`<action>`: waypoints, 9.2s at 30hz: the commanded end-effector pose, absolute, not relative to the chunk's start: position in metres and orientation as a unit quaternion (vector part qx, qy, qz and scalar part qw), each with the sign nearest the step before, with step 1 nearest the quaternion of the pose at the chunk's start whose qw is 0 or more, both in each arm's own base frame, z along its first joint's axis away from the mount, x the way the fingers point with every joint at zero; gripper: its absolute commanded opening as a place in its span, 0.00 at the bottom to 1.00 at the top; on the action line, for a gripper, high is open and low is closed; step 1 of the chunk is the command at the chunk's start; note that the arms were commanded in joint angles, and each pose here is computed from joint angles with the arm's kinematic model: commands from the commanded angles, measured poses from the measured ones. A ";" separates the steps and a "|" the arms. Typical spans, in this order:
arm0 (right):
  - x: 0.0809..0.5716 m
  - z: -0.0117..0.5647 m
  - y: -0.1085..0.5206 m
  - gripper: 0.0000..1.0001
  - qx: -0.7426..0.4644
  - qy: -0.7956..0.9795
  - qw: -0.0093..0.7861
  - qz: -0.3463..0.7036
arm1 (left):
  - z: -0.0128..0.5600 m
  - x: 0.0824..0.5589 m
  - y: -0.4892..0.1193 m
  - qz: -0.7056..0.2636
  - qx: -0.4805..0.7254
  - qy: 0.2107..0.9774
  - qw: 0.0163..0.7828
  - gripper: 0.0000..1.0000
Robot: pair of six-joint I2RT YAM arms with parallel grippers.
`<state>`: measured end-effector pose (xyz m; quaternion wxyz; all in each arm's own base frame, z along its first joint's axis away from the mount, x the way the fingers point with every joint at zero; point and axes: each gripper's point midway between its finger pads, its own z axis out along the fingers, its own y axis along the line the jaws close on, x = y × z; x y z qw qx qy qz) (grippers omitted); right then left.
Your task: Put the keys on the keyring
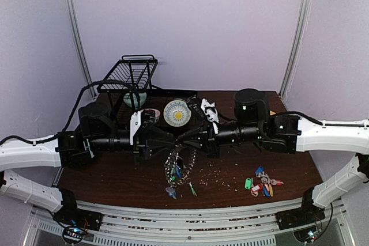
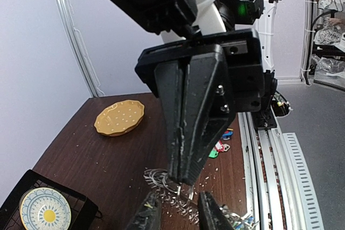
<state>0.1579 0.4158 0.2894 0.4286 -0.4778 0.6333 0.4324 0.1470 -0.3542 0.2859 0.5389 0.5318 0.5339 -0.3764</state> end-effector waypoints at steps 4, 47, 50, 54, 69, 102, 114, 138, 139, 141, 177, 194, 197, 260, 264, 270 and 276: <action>0.151 0.322 0.419 0.00 -0.488 0.593 0.454 0.452 | 0.289 0.152 -0.364 -0.367 0.553 0.533 0.525 0.26; 0.228 0.112 0.155 0.52 -0.025 0.971 0.236 -0.002 | 0.287 0.204 -0.341 -0.238 0.486 0.598 0.592 0.00; 0.211 0.076 0.145 0.45 -0.014 0.983 0.180 -0.028 | 0.287 0.203 -0.340 -0.239 0.487 0.597 0.591 0.00; 0.204 0.050 0.139 0.40 0.028 0.984 0.176 -0.024 | 0.289 0.201 -0.338 -0.238 0.489 0.593 0.594 0.00; 0.205 0.025 0.141 0.30 0.059 0.983 0.175 -0.017 | 0.292 0.195 -0.337 -0.244 0.498 0.580 0.597 0.00; 0.234 0.049 0.173 0.00 -0.026 0.975 0.219 0.005 | 0.303 0.184 -0.334 -0.261 0.504 0.558 0.605 0.00; 0.162 0.180 0.360 0.00 -0.386 0.836 0.258 0.292 | 0.292 0.189 -0.332 -0.226 0.521 0.558 0.605 0.00; 0.172 0.296 0.434 0.00 -0.557 0.665 0.371 0.331 | 0.304 0.188 -0.333 -0.244 0.511 0.562 0.603 0.00; 0.176 0.295 0.434 0.00 -0.553 0.669 0.371 0.330 | 0.304 0.188 -0.333 -0.243 0.510 0.563 0.603 0.00; 0.183 0.293 0.434 0.00 -0.544 0.677 0.373 0.327 | 0.304 0.188 -0.332 -0.243 0.511 0.562 0.604 0.00; 0.214 0.284 0.433 0.00 -0.506 0.697 0.376 0.341 | 0.309 0.170 -0.331 -0.267 0.532 0.525 0.608 0.00; 0.169 0.283 0.448 0.00 -0.554 0.627 0.313 0.449 | 0.333 0.155 -0.320 -0.304 0.502 0.479 0.654 0.00; 0.171 0.280 0.445 0.04 -0.549 0.635 0.315 0.443 | 0.335 0.157 -0.318 -0.301 0.494 0.481 0.658 0.00; 0.163 0.324 0.423 0.00 -0.703 0.568 0.403 0.142 | 0.313 0.139 -0.345 -0.360 0.561 0.481 0.569 0.35; 0.158 0.326 0.429 0.00 -0.714 0.555 0.405 0.136 | 0.321 0.140 -0.342 -0.359 0.551 0.477 0.583 0.35; 0.154 0.327 0.437 0.00 -0.718 0.546 0.409 0.140 | 0.318 0.140 -0.343 -0.362 0.553 0.478 0.579 0.20; 0.149 0.327 0.440 0.00 -0.720 0.543 0.409 0.143 | 0.314 0.148 -0.344 -0.349 0.545 0.492 0.582 0.05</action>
